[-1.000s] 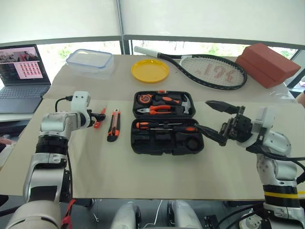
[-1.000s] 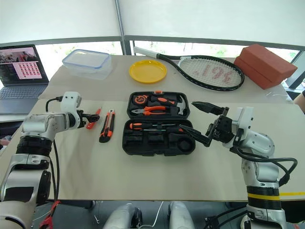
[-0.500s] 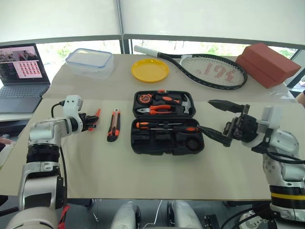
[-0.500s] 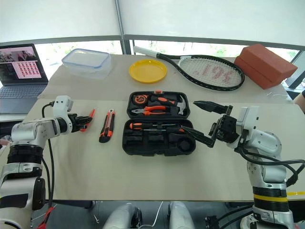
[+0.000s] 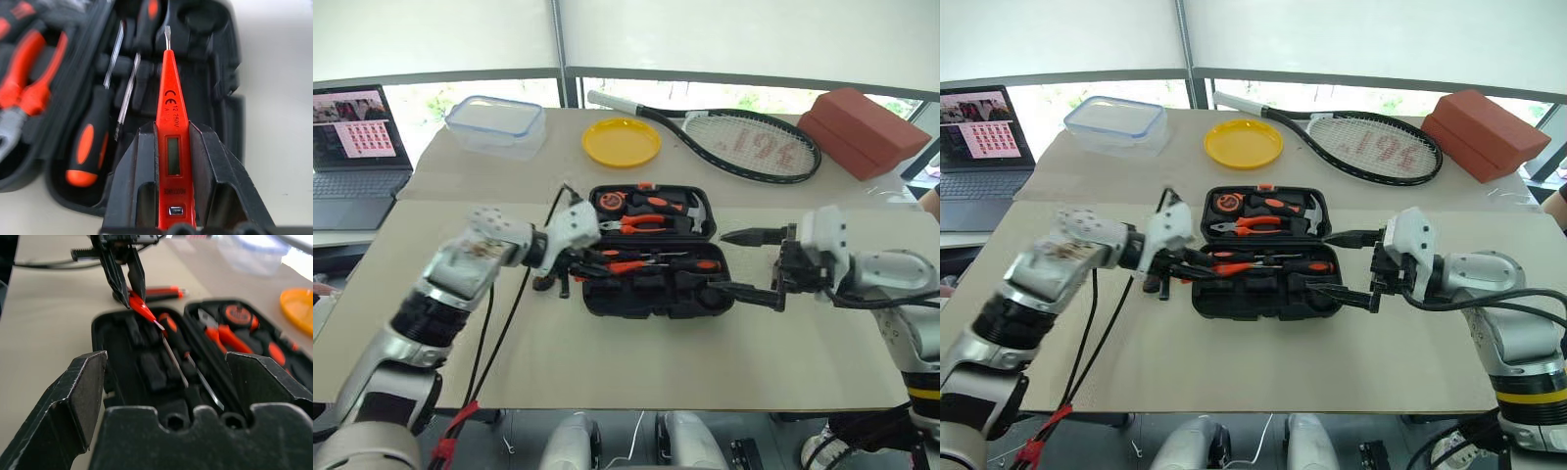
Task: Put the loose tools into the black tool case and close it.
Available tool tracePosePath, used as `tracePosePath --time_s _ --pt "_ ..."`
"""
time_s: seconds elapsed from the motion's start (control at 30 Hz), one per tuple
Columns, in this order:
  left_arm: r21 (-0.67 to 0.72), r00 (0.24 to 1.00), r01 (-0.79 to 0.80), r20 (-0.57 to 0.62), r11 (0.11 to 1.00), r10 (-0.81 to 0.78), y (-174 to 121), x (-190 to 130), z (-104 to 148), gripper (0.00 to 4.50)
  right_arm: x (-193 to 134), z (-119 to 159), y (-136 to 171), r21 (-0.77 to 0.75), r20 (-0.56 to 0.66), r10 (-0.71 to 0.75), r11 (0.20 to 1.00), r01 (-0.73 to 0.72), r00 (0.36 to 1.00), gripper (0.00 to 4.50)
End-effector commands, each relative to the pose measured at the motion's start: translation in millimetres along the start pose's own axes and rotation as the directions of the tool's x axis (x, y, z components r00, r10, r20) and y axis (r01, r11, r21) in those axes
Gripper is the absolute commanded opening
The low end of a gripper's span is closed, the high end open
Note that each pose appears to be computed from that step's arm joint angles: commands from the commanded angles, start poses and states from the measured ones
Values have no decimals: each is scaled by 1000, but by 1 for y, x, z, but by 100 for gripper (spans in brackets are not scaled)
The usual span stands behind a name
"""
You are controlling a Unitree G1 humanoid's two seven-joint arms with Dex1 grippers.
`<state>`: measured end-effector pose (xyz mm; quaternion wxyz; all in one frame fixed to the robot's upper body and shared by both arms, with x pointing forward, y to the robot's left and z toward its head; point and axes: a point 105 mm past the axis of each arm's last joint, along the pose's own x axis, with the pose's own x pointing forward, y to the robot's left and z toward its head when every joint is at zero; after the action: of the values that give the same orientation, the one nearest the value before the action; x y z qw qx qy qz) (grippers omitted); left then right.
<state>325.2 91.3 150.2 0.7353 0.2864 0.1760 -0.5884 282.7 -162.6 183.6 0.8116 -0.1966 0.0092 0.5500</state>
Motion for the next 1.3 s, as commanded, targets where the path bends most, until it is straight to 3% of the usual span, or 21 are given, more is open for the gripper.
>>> tracePosePath --time_s 0.03,1.0,1.2,1.3 --pt "117 994 -56 -86 992 66 12 10 -2 44 -2 5 -4 -32 -2 -8 999 8 1000 450" --pt "152 978 63 -207 986 -31 4 56 -1 44 -12 -17 9 15 38 -52 999 52 998 450" --pt "107 942 114 -327 988 -73 -1 52 -24 44 -7 -16 10 18 47 -49 999 48 998 450" --pt "84 941 99 -332 991 -66 -1 49 -29 44 -6 -12 9 18 57 -57 998 57 997 450"
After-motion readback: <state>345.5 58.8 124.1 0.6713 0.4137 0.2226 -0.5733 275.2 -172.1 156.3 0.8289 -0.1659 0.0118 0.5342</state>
